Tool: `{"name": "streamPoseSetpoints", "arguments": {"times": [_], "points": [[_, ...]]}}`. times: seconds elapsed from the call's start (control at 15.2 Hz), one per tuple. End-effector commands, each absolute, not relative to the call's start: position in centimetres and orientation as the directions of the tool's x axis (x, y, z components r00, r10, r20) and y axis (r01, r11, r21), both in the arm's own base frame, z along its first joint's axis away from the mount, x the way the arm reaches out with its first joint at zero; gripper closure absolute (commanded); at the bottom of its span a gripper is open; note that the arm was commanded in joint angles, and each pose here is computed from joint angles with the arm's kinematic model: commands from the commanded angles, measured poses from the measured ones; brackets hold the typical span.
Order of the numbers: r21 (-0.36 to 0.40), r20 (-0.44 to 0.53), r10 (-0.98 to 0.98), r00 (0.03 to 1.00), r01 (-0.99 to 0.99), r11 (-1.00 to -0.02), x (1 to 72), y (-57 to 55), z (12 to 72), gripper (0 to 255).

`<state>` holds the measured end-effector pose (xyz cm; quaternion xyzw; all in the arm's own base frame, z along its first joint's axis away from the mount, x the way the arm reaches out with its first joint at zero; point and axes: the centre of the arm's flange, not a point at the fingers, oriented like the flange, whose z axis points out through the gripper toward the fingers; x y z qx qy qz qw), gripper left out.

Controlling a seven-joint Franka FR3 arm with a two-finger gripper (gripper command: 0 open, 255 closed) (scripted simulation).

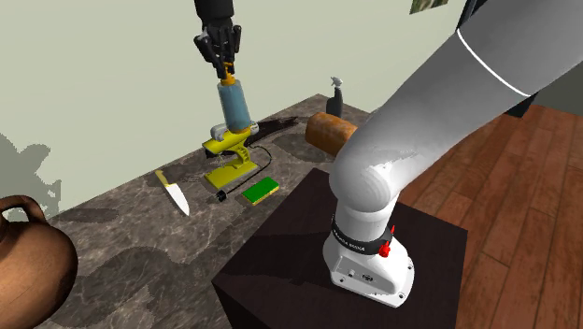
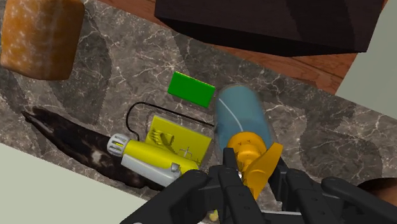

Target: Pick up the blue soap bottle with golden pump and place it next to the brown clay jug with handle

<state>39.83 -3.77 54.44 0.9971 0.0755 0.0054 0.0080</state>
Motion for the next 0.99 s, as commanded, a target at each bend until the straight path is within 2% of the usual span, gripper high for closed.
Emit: {"name": "streamPoseSetpoints", "arguments": {"times": [0.0,0.92], "points": [[0.016,0.010,0.150,0.989,0.150,-0.989,41.0,-1.2,54.3,255],[0.016,0.010,0.150,0.989,0.150,-0.989,49.9,14.9,54.3,255]]}}
